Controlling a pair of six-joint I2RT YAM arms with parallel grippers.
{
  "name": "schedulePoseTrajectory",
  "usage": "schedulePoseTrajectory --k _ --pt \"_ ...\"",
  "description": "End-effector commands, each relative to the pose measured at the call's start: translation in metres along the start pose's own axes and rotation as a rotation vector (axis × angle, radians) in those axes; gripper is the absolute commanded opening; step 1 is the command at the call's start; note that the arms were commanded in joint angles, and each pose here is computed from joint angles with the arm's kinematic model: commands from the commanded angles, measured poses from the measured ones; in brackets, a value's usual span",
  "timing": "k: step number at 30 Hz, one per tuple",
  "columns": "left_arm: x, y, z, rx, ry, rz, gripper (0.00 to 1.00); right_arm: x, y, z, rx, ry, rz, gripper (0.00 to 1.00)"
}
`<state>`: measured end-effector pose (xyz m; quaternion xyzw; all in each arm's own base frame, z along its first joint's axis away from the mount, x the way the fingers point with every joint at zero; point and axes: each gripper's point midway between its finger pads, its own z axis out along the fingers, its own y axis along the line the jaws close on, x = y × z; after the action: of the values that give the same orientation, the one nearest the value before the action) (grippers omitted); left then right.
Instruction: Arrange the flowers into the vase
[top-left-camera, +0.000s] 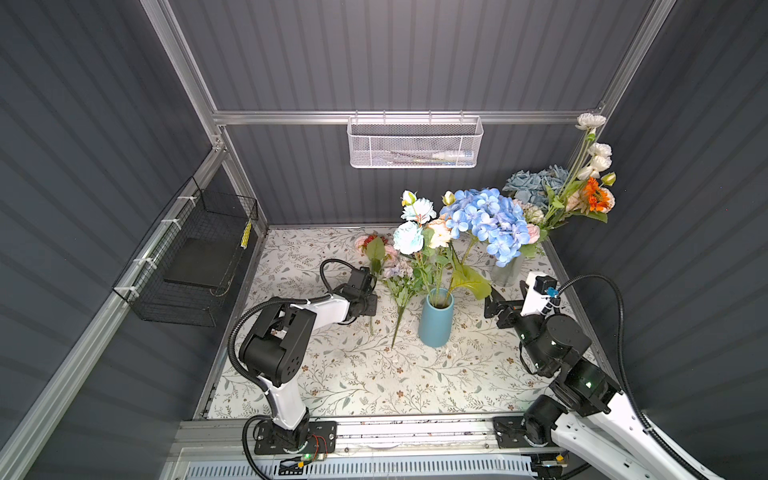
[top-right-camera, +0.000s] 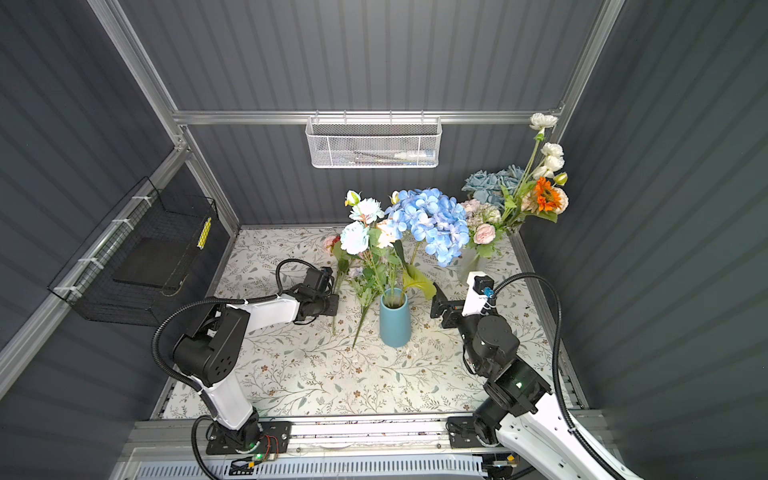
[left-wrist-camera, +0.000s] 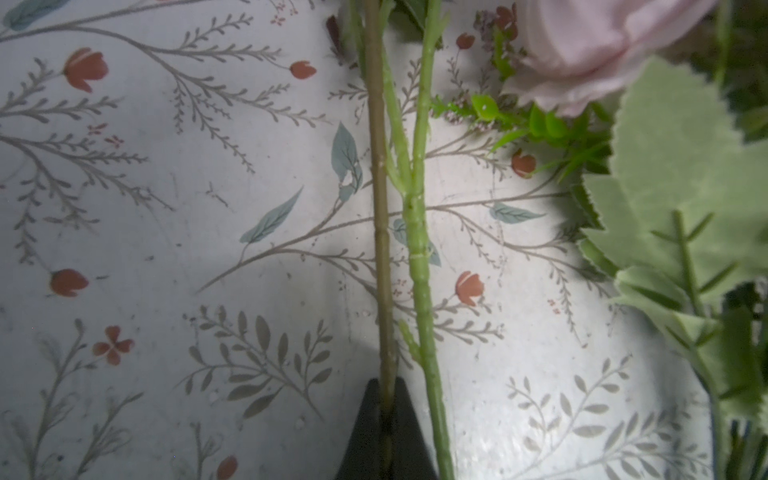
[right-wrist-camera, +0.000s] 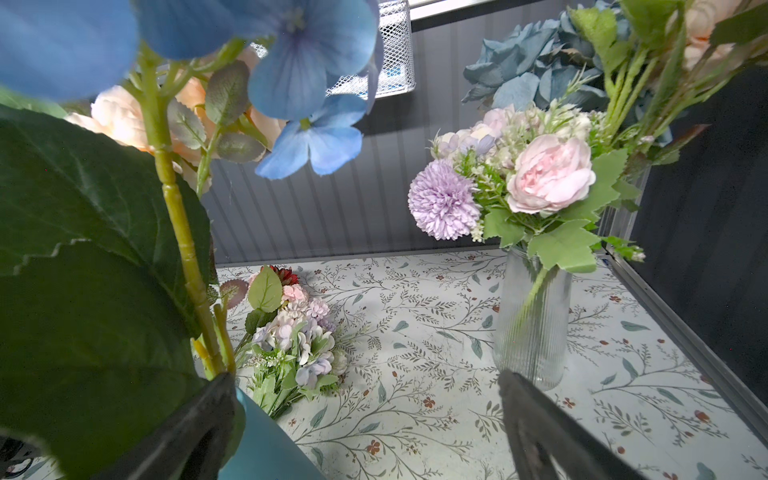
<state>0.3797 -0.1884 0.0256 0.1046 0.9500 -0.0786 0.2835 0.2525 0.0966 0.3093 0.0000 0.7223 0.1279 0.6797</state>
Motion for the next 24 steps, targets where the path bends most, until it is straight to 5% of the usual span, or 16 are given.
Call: schedulePoseTrajectory --k 1,12,24 --pt "-0.009 -0.001 -0.011 0.003 -0.031 -0.037 0.00 -0.013 -0.001 -0.003 0.007 -0.034 0.009 0.99" --pt "-0.047 0.008 -0.082 0.045 -0.315 -0.279 0.00 -0.019 0.003 -0.004 -0.019 -0.047 0.027 0.99" --pt "-0.100 -0.001 -0.201 0.201 -0.656 -0.317 0.00 -0.064 0.022 -0.026 -0.153 -0.131 0.044 0.99"
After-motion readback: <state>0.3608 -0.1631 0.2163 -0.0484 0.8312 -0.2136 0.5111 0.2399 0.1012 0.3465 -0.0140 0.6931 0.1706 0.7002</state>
